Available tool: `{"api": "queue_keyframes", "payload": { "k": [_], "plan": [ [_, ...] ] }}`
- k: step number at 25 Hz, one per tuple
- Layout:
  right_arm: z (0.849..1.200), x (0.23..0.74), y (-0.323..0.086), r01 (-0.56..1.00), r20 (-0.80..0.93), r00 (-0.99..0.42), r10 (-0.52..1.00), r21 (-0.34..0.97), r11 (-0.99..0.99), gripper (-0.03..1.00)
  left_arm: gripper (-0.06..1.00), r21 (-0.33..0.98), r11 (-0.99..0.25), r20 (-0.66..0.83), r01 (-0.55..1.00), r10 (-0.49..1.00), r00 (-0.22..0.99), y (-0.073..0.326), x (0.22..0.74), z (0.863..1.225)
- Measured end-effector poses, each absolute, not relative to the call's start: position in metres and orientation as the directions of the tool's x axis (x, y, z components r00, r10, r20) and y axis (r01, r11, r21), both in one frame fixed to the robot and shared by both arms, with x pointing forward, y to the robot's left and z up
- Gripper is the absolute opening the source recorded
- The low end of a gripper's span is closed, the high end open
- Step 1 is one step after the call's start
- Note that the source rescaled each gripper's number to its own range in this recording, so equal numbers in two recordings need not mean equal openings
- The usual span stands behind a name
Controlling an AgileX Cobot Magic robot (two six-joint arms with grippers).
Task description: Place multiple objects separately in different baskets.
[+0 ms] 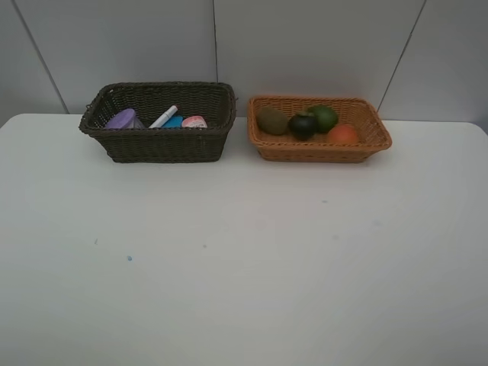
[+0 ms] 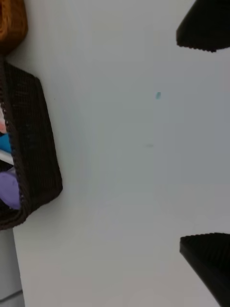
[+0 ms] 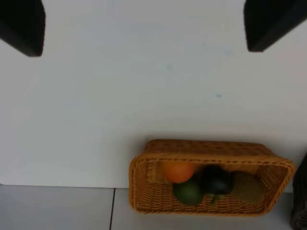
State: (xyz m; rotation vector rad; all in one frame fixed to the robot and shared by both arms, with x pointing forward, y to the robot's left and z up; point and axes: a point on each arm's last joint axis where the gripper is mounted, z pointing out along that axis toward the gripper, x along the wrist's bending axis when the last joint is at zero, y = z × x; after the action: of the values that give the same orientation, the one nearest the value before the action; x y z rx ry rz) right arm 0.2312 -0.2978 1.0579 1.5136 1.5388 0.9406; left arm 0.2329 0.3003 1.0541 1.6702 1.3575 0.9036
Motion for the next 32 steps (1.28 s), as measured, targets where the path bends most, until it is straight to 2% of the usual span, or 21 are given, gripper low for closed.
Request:
{"api": "queue_keyframes", "payload": {
  "k": [7, 32],
  "plan": [
    [1.0579, 0.2312, -0.2978, 0.434, -0.025, -0.001, 1.000, 0.901, 0.023, 1.00, 1.00, 0.898, -0.068, 0.046, 0.435, 0.997, 0.060, 0.2990, 0.2329, 1.0541],
    [1.0579, 0.2312, -0.2978, 0.434, -0.025, -0.001, 1.000, 0.901, 0.023, 1.00, 1.00, 0.898, -0.064, 0.046, 0.435, 0.998, 0.052, 0.2989, 0.2327, 1.0541]
  ]
}}
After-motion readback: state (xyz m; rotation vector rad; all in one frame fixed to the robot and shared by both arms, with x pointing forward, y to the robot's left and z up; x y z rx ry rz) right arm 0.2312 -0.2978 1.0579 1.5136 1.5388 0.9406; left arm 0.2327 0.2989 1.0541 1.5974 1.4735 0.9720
